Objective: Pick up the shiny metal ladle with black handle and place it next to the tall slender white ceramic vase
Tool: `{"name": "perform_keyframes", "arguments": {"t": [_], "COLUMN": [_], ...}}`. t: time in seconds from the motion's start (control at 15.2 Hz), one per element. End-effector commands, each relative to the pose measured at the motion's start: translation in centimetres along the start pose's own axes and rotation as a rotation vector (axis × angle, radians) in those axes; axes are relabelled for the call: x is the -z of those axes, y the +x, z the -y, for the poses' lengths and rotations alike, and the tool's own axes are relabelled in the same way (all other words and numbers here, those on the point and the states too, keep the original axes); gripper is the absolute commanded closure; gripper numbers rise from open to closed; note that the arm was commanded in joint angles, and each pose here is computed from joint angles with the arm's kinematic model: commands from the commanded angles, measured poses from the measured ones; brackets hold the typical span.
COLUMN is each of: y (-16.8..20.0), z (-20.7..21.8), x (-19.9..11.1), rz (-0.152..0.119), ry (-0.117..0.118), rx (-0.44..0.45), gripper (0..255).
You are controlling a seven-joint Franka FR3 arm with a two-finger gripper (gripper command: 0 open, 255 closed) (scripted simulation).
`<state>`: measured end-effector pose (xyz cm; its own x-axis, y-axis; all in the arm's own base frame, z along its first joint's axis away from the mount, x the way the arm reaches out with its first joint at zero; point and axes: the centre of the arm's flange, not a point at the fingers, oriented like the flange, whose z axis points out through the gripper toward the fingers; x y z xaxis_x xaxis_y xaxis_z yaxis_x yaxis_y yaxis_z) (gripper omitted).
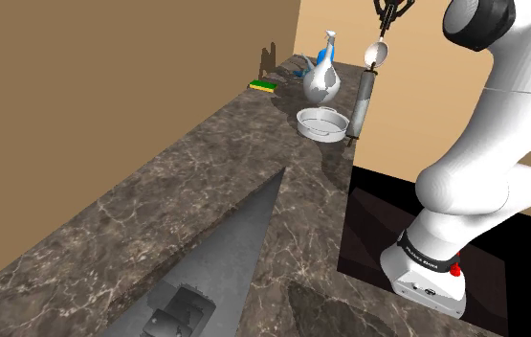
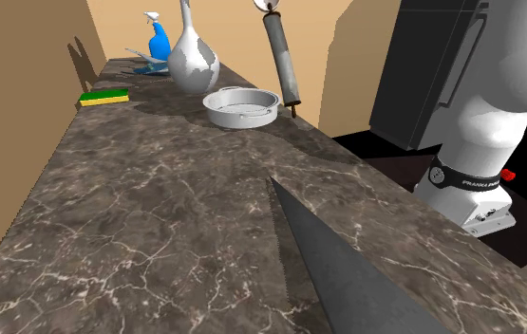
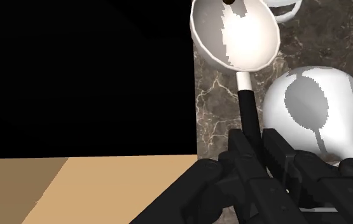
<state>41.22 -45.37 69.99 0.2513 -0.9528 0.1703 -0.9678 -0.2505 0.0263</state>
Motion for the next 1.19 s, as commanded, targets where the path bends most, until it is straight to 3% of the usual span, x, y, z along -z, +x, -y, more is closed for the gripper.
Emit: {"name": "perform_keyframes", "arguments": {"t": [0.0, 1.12], "y": [0.4, -1.1], "z": [-0.2, 0.0], "x": [-0.8, -9.7], "rz": [-0.001, -0.001], "ry": [0.0, 0.0], "rx": [0.001, 0.001], "gripper": [255, 255]}}
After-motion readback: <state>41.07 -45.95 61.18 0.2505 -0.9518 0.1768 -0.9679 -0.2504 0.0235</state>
